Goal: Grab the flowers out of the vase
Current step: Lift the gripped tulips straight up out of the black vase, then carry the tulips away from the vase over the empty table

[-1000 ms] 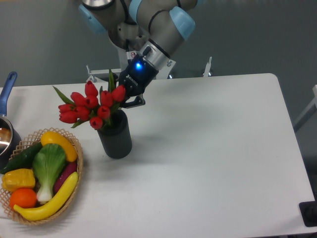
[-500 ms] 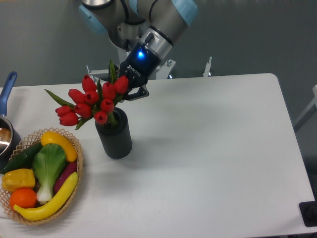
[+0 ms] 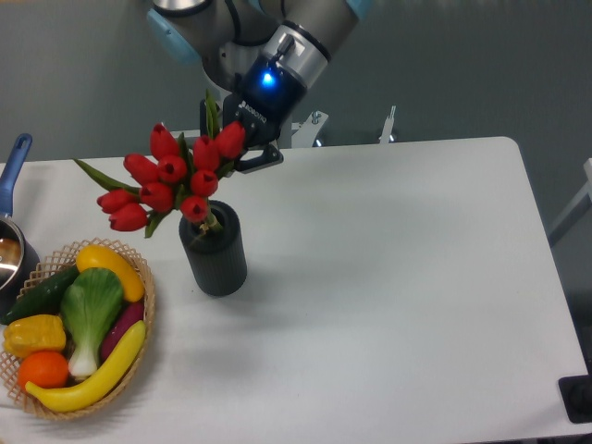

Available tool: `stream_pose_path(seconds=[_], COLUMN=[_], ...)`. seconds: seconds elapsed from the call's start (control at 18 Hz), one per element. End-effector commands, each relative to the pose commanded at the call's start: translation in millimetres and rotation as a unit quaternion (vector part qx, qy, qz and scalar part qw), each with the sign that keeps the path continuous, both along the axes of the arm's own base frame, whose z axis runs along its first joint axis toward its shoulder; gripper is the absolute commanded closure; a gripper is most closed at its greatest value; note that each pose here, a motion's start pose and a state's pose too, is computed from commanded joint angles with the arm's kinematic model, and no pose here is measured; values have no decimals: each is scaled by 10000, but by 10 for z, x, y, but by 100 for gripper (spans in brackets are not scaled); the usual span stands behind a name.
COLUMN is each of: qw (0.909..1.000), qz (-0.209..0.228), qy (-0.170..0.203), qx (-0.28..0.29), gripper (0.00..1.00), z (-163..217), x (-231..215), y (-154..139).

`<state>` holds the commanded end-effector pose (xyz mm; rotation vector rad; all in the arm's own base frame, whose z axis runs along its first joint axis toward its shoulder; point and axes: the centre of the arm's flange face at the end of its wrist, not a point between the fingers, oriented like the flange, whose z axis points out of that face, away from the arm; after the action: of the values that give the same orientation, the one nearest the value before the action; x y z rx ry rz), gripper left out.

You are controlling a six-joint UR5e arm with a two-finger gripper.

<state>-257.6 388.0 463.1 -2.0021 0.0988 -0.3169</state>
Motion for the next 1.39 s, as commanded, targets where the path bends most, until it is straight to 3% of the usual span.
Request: stream_pose_path(seconds=[0.44, 0.78, 1.17, 1.39], qw=[9984, 9982, 9926, 9851], qz=[242, 394, 1182, 1540], qy=[-492, -398, -33, 743], qx=[138, 213, 287, -166], gripper=[100, 100, 100, 100], z=[433, 615, 704, 438], x=[36, -85, -763, -1247], y=[1, -55, -533, -857])
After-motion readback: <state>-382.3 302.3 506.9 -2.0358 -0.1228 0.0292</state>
